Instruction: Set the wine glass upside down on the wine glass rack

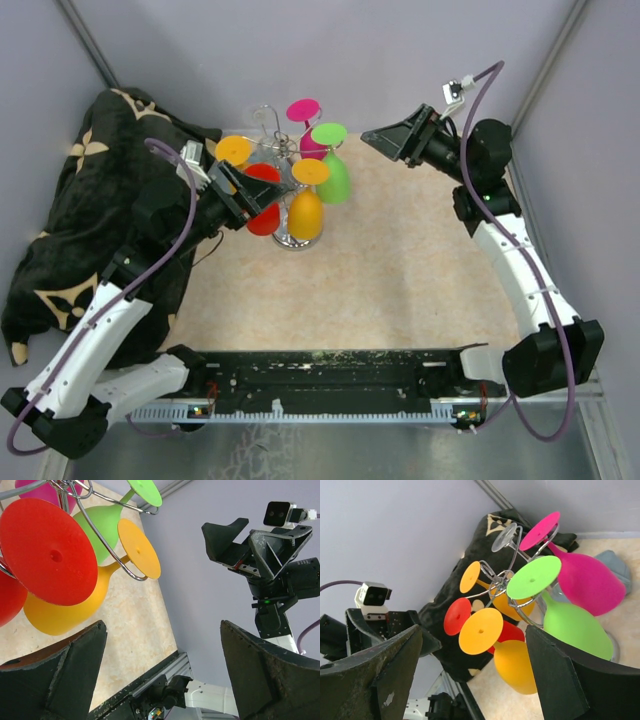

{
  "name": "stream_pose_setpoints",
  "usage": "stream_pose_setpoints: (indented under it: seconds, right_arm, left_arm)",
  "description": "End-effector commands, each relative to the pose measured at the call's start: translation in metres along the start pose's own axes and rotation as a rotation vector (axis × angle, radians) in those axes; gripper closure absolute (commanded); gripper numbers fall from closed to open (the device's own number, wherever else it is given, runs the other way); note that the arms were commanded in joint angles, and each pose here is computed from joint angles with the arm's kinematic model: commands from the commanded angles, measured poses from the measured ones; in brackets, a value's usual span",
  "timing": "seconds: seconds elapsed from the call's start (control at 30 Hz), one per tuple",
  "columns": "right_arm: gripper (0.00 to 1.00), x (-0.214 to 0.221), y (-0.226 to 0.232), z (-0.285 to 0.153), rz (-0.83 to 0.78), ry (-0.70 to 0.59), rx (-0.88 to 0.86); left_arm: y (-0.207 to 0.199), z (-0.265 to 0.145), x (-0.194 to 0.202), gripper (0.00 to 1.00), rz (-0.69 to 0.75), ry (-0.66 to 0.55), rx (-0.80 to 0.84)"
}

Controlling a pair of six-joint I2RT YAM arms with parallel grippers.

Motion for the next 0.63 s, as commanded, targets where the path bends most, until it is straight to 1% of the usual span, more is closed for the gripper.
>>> stream_pose_setpoints:
  seconds: [0.0,0.17,0.5,0.6]
  right_arm:
    - [0.15,-0.0311,0.0298,-0.0161,-0.145,-0.1,0.024]
    - [0.15,-0.0324,0.0331,-0.0199,-0.168,-0.114,0.03]
    - [0.13,-0.0312,0.032,-0.0188,-0.136,-0.106,0.034]
    - [0.13,-0.0299,0.032,-0.0199,-0.148,-0.106,0.029]
  left_arm:
    - [-0.007,-0.0063,-0.0039,0.01,0.023,-0.035,0.023]
    - [-0.0055,-0.0064,-0.0035,0.01,0.016,-0.039,0.025]
    - [-0.003,-0.0069,-0.002,0.01,0.004,-0.035,0.021]
    - [-0.0033,-0.0081,-0.0019,0.01,0.003,-0.036,0.022]
Point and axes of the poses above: each gripper's point midway between its finger pads, its own z axis out along the fingers, its own y axis along the line the jaws close on, x = y × z, the point moved 9 cm from there along -z, back along the fingers, and after that the axes turned 14 degrees about -z, right-handed, at the moved point
